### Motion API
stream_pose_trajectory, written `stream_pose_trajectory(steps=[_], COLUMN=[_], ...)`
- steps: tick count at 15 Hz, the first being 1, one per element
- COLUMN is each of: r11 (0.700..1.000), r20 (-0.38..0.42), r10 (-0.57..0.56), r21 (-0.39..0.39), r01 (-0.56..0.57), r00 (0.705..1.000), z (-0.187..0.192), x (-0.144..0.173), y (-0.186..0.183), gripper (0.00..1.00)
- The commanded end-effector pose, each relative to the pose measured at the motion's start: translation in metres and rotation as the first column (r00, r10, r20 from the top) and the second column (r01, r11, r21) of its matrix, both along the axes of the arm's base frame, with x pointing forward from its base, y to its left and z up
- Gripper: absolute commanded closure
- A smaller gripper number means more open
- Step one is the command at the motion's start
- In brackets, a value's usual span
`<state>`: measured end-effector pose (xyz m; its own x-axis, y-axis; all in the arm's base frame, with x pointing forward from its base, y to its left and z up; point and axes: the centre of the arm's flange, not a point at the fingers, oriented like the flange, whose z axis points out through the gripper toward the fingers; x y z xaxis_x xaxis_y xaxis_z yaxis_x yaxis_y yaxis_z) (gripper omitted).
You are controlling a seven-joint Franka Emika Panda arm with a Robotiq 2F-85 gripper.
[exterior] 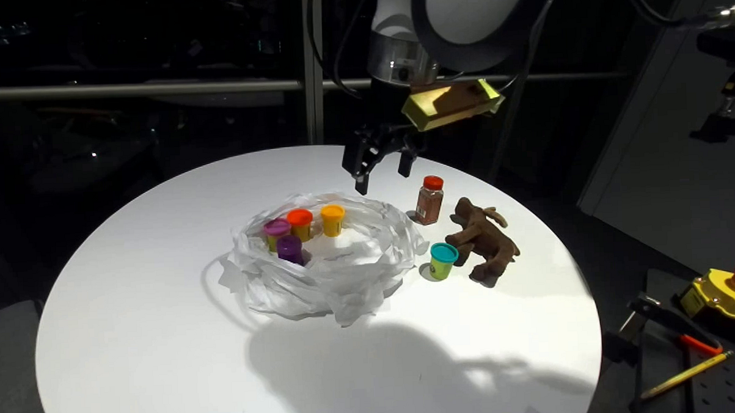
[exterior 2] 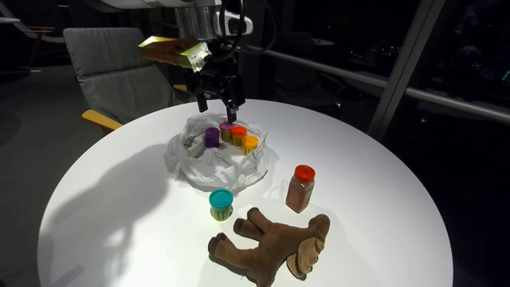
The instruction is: Remove the contents from the bag and put them on the table.
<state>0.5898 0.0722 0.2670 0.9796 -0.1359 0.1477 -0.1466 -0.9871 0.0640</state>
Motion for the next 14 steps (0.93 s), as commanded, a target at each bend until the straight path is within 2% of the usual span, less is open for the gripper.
stream_pose_trajectory(steps=[1, 3, 7, 14], r11=[0.996, 0.995, 0.990, 0.971], r20=[-0.061, -0.098, -0.118, -0.079], r10=[-0.077, -0.085, -0.132, -0.237], r21=[0.037, 0.050, 0.040, 0.015], r01=[0.079, 0.090, 0.138, 0.239], r00=[0.995, 0.992, 0.984, 0.968], z=[-0.022, -0.037, -0.068, -0.126], x=[0.047, 0.052, 0.067, 0.106], y=[0.016, 0.025, 0.029, 0.014], gripper=[0.00, 0.00, 0.00, 0.00])
